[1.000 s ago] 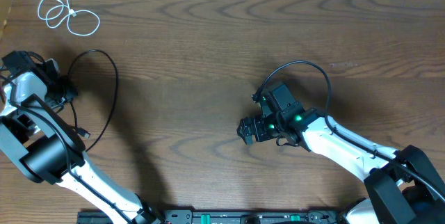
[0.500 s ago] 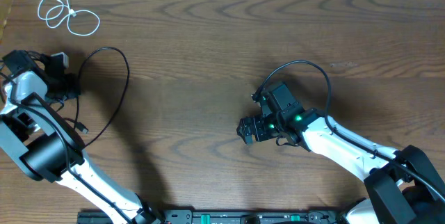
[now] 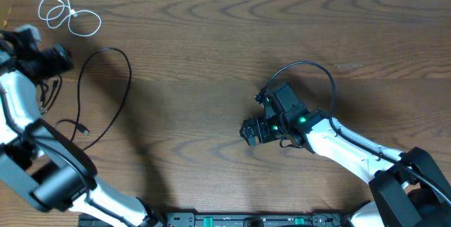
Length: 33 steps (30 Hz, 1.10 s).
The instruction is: Untangle cables
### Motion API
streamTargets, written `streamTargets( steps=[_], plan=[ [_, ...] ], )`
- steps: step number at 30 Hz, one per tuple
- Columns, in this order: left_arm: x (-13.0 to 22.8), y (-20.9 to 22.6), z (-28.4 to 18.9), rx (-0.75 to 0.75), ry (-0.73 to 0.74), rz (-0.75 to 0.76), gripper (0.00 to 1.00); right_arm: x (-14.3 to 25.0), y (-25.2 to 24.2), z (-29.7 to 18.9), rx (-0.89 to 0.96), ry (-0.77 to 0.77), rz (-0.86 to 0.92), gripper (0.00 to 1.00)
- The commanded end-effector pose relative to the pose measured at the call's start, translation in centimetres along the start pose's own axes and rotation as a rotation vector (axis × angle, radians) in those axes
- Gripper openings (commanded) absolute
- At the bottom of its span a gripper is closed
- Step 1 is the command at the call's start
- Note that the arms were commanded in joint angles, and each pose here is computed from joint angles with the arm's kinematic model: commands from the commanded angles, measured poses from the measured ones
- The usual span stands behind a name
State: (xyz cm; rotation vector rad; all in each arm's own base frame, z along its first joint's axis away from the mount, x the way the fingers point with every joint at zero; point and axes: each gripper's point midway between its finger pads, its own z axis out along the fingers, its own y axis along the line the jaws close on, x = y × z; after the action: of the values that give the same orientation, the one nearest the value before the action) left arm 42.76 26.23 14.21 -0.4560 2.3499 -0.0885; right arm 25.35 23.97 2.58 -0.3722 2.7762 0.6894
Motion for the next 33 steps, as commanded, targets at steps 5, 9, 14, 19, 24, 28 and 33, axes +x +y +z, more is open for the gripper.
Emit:
streamTargets(
  steps=[5, 9, 14, 19, 24, 28, 33],
  plan=[
    [-8.6, -8.6, -9.0, 0.432, -0.228, -0.431, 0.92, 0.7, 0.2, 0.3, 0.001, 0.024, 0.000, 0.99],
    [-7.5, -13.9, -10.2, 0.658, -0.051, -0.631, 0.92, 1.1, 0.9, 0.2, -0.040, 0.046, 0.002, 0.99],
    [-1.9, -23.4, -9.1, 0.751, 0.185, -0.436, 0.92, 1.2, 0.6, -0.3, -0.013, 0.043, 0.039, 0.99],
    [5.1, -33.7, -8.5, 0.741, 0.362, -0.166, 0.92, 1.8, -2.0, -2.9, 0.161, 0.010, 0.168, 0.99],
    [11.4, -38.6, -8.1, 0.574, 0.438, 0.061, 0.92, 2.6, -3.0, -6.8, 0.254, -0.043, 0.220, 0.99],
    [13.0, -41.0, -10.8, 0.620, 0.439, 0.172, 0.92, 2.7, -2.3, -10.5, 0.285, -0.142, 0.171, 0.98],
    [11.9, -38.9, -15.9, 0.551, 0.343, 0.232, 0.92, 3.7, -2.4, -16.3, 0.344, -0.332, 0.204, 0.99]
  ],
)
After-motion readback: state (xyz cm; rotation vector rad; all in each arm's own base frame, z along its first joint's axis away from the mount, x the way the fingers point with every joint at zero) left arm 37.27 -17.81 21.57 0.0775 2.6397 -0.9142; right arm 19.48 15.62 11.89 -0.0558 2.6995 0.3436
